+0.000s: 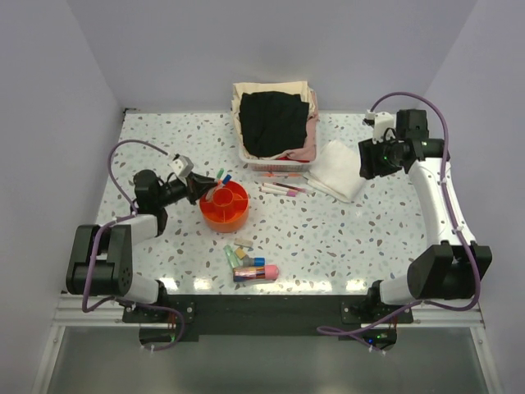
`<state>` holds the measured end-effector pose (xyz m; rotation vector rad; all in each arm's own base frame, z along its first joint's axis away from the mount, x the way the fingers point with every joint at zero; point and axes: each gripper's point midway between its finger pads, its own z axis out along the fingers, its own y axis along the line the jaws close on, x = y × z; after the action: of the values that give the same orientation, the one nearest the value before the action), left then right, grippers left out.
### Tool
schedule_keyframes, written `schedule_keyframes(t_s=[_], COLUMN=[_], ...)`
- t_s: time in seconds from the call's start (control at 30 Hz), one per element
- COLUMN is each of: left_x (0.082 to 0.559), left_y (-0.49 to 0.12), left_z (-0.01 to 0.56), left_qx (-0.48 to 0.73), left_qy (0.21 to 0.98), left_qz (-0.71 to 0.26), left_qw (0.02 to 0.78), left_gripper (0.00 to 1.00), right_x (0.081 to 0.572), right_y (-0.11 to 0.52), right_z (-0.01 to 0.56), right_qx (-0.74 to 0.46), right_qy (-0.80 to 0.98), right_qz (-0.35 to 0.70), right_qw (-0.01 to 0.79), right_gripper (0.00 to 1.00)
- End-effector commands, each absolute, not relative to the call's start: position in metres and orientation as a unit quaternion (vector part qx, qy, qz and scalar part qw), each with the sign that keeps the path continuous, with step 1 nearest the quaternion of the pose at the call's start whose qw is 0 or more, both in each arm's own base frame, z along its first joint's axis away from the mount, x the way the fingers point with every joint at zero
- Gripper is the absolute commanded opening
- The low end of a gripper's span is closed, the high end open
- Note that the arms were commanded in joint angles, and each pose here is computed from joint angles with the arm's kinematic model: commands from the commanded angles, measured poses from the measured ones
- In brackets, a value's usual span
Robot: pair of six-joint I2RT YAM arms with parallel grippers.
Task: Sort the stationery into containers
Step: Place the pen in the storage box.
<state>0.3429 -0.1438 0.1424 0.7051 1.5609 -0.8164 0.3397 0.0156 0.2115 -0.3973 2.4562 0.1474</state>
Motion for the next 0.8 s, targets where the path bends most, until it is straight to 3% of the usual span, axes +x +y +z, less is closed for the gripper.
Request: schedule_keyframes(t_s=[0.0, 0.77], left_x=[0.351, 0.343], left_y=[-0.133, -0.124], left_z=[0.157, 0.128], left_qx=[0.306, 0.319], left_qy=[0.646, 0.705], left_qz=[-0.331, -0.311], left_qw=[0.616, 0.552], left_gripper=[0.00, 0.00], right_x=[0.343, 0.341], right_y=[0.010, 0.013], right_z=[0.220, 0.216], right_qx=[-0.156, -0.154], right_qy=[0.931, 0.931], right_qz=[0.043, 0.051], right_qw=[0.326, 0.327], right_gripper=[0.54, 0.54])
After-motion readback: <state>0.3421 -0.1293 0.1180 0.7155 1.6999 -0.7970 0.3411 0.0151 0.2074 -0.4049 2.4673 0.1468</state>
